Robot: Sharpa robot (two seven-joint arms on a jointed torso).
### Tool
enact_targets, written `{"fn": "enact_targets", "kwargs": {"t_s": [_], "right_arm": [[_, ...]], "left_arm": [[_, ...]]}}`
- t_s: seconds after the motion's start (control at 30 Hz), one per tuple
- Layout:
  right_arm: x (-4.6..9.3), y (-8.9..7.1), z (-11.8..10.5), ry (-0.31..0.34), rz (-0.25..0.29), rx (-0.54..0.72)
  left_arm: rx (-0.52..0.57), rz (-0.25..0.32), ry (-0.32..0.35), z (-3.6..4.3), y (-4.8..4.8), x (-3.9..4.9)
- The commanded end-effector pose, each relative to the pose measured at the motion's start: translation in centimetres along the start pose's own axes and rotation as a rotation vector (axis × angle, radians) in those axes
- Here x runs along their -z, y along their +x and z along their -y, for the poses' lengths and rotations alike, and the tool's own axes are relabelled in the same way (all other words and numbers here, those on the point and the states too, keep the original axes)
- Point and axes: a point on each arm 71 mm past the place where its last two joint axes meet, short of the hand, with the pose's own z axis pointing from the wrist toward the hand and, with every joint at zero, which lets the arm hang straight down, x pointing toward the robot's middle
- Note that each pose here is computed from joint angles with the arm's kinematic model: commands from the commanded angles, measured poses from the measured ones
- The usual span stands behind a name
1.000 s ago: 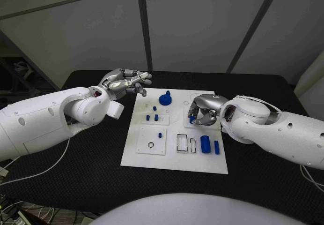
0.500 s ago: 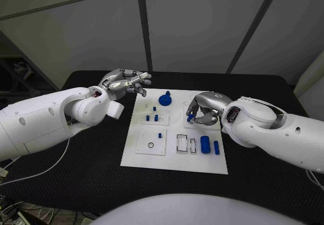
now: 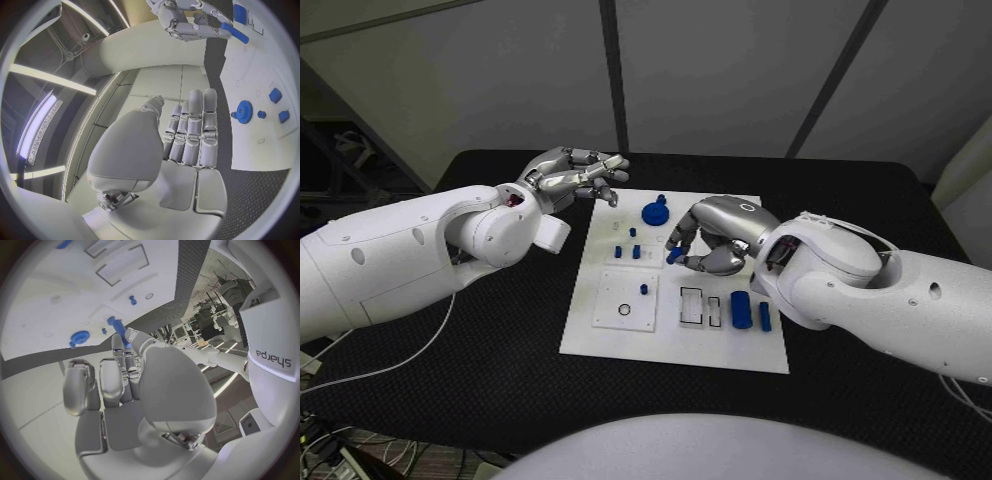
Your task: Assemble the parts on the task board
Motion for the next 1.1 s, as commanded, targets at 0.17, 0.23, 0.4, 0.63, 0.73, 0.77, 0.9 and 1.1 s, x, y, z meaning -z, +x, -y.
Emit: {"fn": "enact_targets", "kwargs": {"t_s": [0.17, 0.23, 0.4, 0.63, 0.73, 0.77, 0.9, 1.1], "right_arm": [[-1.3, 2.3, -3.5, -0.136, -0.027, -0.074], [-1.6, 2.9, -3.9, -0.148, -0.039, -0.078], [-2.2, 4.3, -4.6, -0.169, -0.071, -0.085], [-2.8, 5.9, -4.6, -0.174, -0.11, -0.071], [-3.0, 6.3, -4.5, -0.171, -0.119, -0.066], [-3.1, 6.4, -4.5, -0.17, -0.122, -0.064], [-3.3, 6.6, -4.4, -0.164, -0.131, -0.059], [-3.5, 7.0, -4.2, -0.157, -0.142, -0.056]], "left_arm": [[0.006, -0.015, 0.002, 0.01, 0.37, -0.4], [0.006, -0.014, 0.001, -0.02, 0.37, -0.5], [0.005, -0.007, 0.0, -0.08, 0.23, -0.8], [0.004, -0.005, 0.002, -0.02, 0.29, -1.17], [0.004, -0.005, 0.003, 0.0, 0.32, -1.22], [0.004, -0.005, 0.003, 0.01, 0.32, -1.24], [0.004, -0.006, 0.004, 0.03, 0.37, -1.26], [0.004, -0.008, 0.004, 0.05, 0.43, -1.29]]}}
